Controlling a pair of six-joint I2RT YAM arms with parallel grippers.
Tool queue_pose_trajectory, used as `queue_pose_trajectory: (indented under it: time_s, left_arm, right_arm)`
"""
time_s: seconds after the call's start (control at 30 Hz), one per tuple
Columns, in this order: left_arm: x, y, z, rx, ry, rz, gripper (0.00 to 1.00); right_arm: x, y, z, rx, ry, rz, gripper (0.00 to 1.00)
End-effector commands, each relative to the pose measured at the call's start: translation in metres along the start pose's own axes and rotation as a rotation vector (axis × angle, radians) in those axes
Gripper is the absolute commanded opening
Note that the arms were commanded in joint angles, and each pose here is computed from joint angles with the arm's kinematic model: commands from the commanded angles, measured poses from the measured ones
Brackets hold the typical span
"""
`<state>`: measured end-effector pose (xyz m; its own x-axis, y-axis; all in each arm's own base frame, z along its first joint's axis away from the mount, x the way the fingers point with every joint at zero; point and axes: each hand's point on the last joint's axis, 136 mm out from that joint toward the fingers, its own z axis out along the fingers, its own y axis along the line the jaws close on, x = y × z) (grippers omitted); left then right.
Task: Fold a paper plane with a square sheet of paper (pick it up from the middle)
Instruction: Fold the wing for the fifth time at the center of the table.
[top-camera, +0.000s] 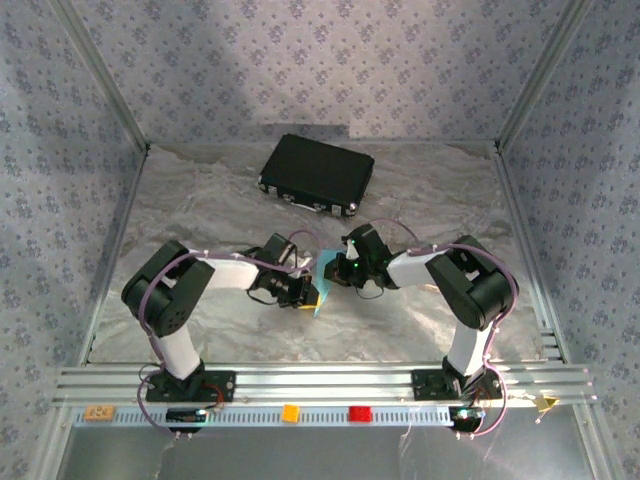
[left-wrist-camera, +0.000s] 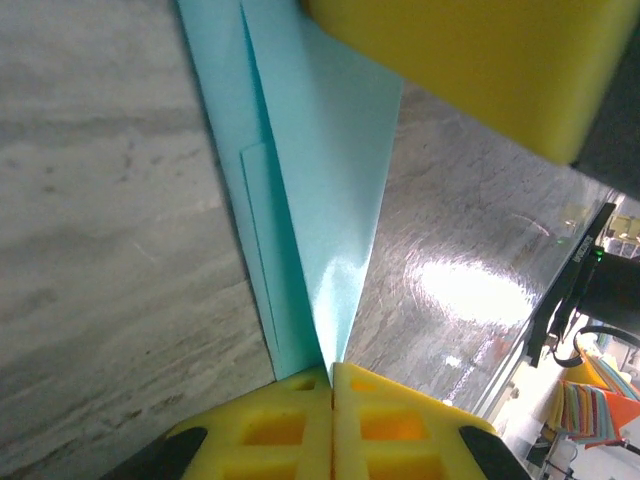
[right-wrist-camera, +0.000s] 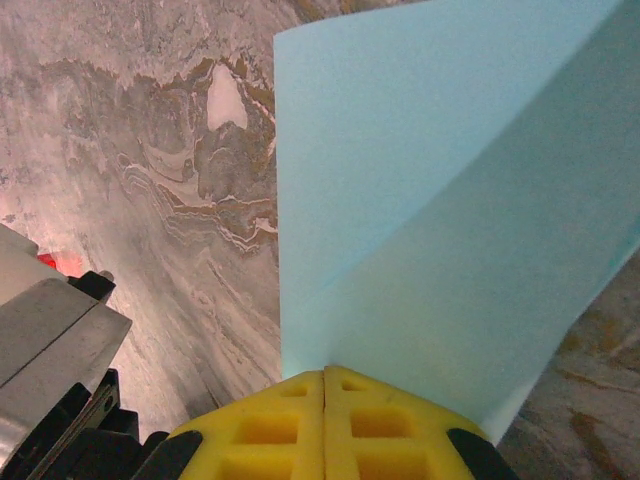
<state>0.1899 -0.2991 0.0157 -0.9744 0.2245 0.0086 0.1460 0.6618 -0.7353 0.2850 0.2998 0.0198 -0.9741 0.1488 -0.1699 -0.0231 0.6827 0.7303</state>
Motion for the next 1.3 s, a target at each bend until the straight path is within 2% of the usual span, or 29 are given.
queue_pose_trajectory:
  time_s: [0.0,0.03,0.1,0.17,0.27,0.57,0.63,0.73,0.87,1.0,1.07,1.27]
  left_arm:
    - [0.06,0.026,0.002,-0.092,0.182,-0.149,0.05]
    - [0.061,0.025,0.002,-0.093,0.182,-0.149,0.06]
    - [0.062,0.024,0.002,-0.093,0.18,-0.144,0.12]
    - [0.063,0.022,0.001,-0.092,0.18,-0.136,0.12]
    - [0.063,0.02,0.0,-0.089,0.177,-0.125,0.0]
    - [0.069,0.024,0.001,-0.116,0.187,-0.134,0.0]
    - [0.07,0.023,0.0,-0.123,0.182,-0.126,0.11]
    - [0.067,0.015,-0.008,-0.122,0.14,-0.094,0.21]
    - [0.051,-0.003,-0.033,-0.128,0.01,-0.023,0.24]
    - [0.029,-0.019,-0.064,-0.098,-0.149,0.004,0.17]
    - [0.018,-0.027,-0.074,-0.059,-0.2,0.014,0.1]
    - [-0.008,-0.058,-0.061,0.072,-0.141,0.058,0.02]
  right_arm:
    - [0.024,-0.065,0.005,0.227,0.042,0.07,0.07]
    - [0.024,-0.066,0.005,0.229,0.041,0.07,0.07]
    - [0.024,-0.066,0.005,0.23,0.04,0.07,0.07]
    - [0.024,-0.067,0.005,0.232,0.041,0.071,0.07]
    - [0.024,-0.067,0.005,0.232,0.041,0.072,0.07]
    - [0.025,-0.069,0.005,0.239,0.043,0.074,0.07]
    - [0.025,-0.07,0.004,0.243,0.042,0.076,0.07]
    - [0.025,-0.068,0.004,0.236,0.04,0.073,0.07]
    - [0.025,-0.066,0.006,0.22,0.039,0.075,0.07]
    - [0.026,-0.063,0.006,0.205,0.036,0.082,0.07]
    - [0.025,-0.06,0.007,0.194,0.032,0.084,0.07]
    - [0.024,-0.056,0.009,0.18,0.029,0.089,0.07]
